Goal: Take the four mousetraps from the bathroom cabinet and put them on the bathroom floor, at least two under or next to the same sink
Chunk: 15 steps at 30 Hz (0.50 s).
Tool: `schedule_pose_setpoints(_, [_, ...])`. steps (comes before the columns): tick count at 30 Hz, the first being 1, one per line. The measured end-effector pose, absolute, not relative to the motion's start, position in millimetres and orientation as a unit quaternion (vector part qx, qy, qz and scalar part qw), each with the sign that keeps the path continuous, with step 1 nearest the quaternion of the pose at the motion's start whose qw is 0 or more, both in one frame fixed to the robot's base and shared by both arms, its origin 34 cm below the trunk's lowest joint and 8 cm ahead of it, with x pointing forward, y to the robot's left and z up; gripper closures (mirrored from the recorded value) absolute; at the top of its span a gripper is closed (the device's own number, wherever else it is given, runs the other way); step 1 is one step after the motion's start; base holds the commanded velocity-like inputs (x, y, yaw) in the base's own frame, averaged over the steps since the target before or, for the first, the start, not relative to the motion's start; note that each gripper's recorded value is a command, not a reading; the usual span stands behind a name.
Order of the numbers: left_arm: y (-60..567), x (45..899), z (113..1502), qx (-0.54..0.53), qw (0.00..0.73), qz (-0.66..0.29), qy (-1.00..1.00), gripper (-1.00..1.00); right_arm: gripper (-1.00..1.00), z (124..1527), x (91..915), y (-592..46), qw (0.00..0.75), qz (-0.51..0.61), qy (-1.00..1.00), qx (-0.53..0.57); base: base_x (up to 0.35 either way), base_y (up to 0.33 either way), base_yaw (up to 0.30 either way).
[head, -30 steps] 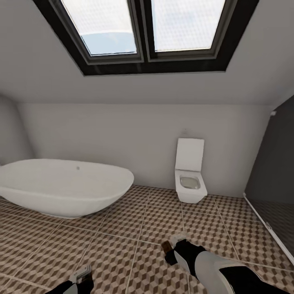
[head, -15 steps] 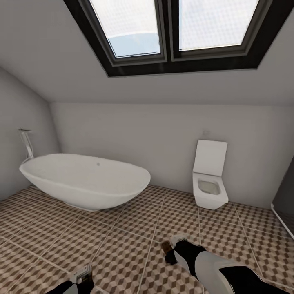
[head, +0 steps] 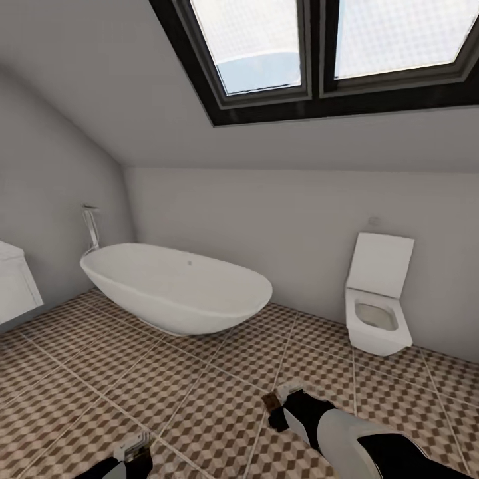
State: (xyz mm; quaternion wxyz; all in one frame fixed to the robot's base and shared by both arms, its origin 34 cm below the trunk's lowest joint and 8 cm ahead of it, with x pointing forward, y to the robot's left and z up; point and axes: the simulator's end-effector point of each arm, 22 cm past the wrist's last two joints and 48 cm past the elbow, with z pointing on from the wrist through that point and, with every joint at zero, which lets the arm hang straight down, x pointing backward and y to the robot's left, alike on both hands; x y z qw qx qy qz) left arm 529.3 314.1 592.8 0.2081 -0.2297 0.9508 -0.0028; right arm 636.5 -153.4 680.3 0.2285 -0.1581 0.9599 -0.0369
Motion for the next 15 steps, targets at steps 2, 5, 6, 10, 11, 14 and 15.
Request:
schedule_pose_setpoints(2, [314.1, 529.3, 592.8, -0.23, 0.208, -0.003, 0.951, 1.0, 1.0, 680.1, 636.2, -153.4, 0.228, -0.037, 0.96, -0.158, 0.0, 0.0, 0.297])
schedule_pose_setpoints(5, [314.1, 529.3, 592.8, -0.229, 0.208, -0.003, 0.951, 1.0, 1.0, 679.9, 636.0, -153.4, 0.228, -0.037, 0.96, -0.158, 0.0, 0.0, 0.297])
schedule_pose_setpoints(6, [314.1, 529.3, 592.8, -0.229, 0.208, -0.003, 0.951, 1.0, 1.0, 680.0, 636.1, -153.5, 0.228, -0.037, 0.96, -0.158, 0.0, 0.0, 0.297])
schedule_pose_setpoints(10, [314.1, 529.3, 592.8, -0.23, 0.208, -0.003, 0.951, 1.0, 1.0, 680.1, 636.2, -153.5, 0.228, -0.037, 0.96, -0.158, 0.0, 0.0, 0.297])
schedule_pose_setpoints(11, [314.1, 529.3, 592.8, -0.23, 0.208, -0.003, 0.951, 1.0, 1.0, 680.1, 636.2, -153.6, 0.228, -0.037, 0.96, -0.158, 0.0, 0.0, 0.297])
schedule_pose_setpoints(14, [314.1, 529.1, 592.7, -0.23, 0.208, -0.003, 0.951, 1.0, 1.0, 680.0, 636.2, -153.6, 0.228, -0.037, 0.96, -0.158, 0.0, 0.0, 0.297])
schedule_pose_setpoints(15, [314.1, 529.2, 592.7, -0.229, 0.208, -0.003, 0.951, 1.0, 1.0, 679.9, 636.0, -153.7, 0.228, -0.037, 0.96, -0.158, 0.0, 0.0, 0.297])
